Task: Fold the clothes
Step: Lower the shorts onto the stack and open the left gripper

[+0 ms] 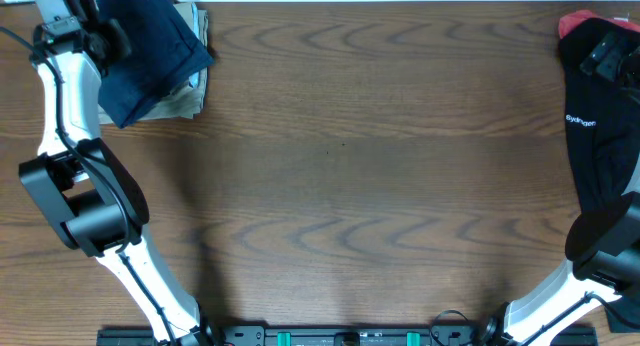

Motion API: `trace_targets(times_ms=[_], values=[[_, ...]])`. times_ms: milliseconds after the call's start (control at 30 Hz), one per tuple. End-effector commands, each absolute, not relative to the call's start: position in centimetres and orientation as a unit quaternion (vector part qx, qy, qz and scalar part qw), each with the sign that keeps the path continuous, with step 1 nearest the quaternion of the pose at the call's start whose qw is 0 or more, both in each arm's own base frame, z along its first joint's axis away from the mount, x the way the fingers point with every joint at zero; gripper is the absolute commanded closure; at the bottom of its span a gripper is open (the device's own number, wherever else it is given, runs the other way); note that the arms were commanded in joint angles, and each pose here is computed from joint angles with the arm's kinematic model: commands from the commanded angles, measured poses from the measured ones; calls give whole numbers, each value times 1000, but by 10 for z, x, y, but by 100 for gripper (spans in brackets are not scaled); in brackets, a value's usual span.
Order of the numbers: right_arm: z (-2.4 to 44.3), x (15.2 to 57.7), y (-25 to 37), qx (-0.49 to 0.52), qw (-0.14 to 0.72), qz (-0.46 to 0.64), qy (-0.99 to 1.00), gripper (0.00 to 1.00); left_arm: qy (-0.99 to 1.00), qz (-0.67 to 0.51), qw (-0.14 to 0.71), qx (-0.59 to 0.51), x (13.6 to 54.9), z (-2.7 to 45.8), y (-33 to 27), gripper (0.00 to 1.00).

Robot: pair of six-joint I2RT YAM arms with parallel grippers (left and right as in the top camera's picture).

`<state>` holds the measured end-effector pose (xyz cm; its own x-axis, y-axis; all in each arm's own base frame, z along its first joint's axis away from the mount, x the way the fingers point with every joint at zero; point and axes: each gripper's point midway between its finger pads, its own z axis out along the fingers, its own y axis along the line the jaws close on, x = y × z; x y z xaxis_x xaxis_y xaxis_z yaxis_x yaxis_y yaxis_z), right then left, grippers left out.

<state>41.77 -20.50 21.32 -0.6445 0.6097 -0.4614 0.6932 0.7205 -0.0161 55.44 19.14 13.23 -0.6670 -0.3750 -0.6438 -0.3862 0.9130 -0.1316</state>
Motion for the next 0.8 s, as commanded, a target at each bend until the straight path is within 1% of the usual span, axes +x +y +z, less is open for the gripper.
trace_targets(times_ms=[0,233,333,433,600,700,767], values=[[212,413,-214,366,214,-105,899,1,916,39,327,-231,541,113,207,85],[212,412,-214,367,214,-105,899,1,932,40,263,-248,522,58,216,84],[212,412,-214,367,214,-105,899,1,933,41,255,-252,518,53,219,84],[212,413,-214,367,214,-105,899,1,928,43,270,-252,519,70,220,84],[212,412,-214,367,214,-105,899,1,911,40,320,-257,525,126,211,84],[212,412,-214,367,214,-105,899,1,898,11,360,-253,536,160,192,84],[212,412,-214,367,214,-105,899,1,894,-26,386,-227,548,177,168,84]])
